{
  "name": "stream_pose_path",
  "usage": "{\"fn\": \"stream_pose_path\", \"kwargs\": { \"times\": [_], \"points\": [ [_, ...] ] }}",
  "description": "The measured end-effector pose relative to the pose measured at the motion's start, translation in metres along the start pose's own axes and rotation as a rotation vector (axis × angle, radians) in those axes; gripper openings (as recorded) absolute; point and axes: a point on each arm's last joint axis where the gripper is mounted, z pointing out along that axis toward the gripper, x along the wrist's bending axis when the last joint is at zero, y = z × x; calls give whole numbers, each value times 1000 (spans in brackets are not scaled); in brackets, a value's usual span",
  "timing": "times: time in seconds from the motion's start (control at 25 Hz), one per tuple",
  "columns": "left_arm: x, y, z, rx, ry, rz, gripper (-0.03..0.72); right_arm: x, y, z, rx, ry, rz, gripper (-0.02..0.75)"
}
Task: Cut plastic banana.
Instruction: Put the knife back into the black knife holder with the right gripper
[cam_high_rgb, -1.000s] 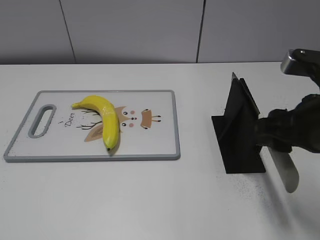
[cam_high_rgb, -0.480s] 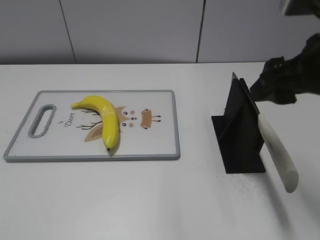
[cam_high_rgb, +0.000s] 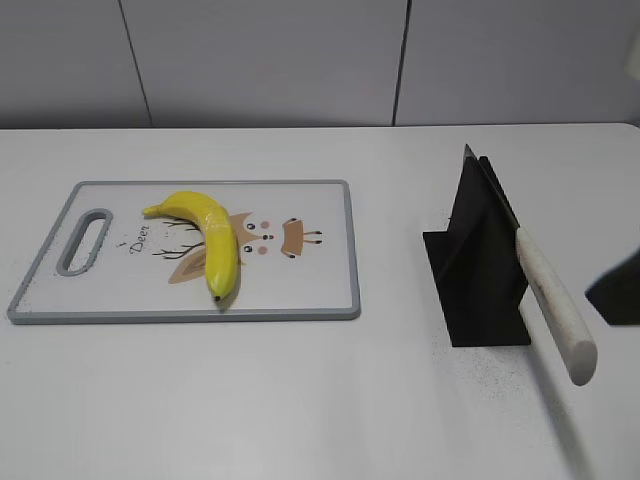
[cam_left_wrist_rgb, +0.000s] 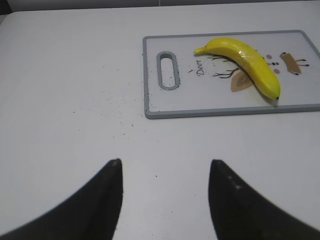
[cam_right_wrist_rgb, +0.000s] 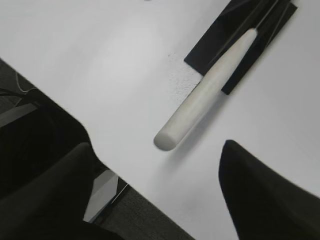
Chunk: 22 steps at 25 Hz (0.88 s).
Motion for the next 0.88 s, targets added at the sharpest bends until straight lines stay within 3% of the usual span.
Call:
{"fn": "stream_pose_path", "kwargs": {
  "times": [0.52, 0.88],
  "points": [
    [0, 0, 0, 2, 0, 0, 527, 26, -118, -31, -288, -45, -41, 519],
    [0, 0, 0, 2, 0, 0, 526, 35, -160, -36, -468, -76, -63, 462]
  ]
}}
